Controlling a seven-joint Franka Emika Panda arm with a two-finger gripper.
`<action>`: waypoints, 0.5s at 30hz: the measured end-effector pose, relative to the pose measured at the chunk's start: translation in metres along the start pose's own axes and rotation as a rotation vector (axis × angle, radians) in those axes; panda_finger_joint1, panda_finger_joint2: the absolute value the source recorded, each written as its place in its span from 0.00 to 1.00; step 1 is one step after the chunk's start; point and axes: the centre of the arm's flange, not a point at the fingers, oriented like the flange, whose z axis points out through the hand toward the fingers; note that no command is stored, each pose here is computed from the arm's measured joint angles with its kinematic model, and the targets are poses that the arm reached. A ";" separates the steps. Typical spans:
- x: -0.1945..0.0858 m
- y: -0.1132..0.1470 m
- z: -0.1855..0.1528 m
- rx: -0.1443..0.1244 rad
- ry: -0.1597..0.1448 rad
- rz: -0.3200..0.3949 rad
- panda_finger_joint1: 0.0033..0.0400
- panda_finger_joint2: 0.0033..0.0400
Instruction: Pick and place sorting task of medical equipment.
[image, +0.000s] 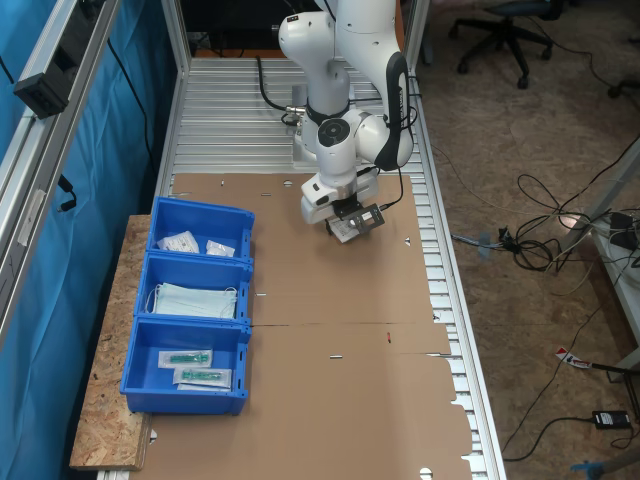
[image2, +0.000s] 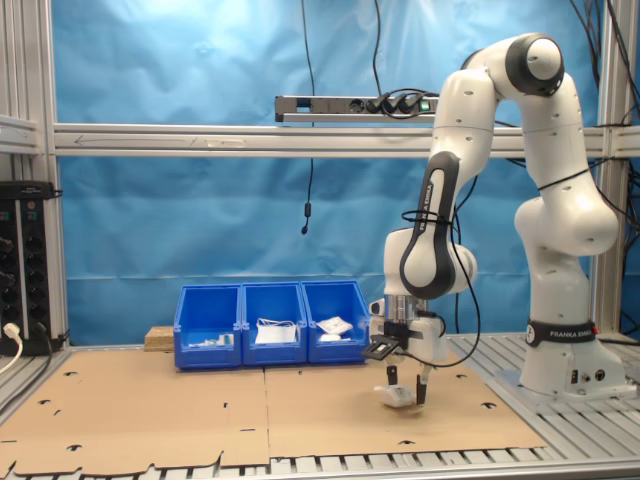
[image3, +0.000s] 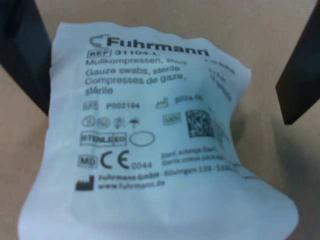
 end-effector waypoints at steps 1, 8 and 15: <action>0.000 0.000 0.000 -0.001 -0.001 0.000 1.00 1.00; 0.000 0.000 0.002 -0.001 -0.003 0.000 1.00 1.00; 0.004 -0.002 0.000 0.003 0.004 0.000 1.00 1.00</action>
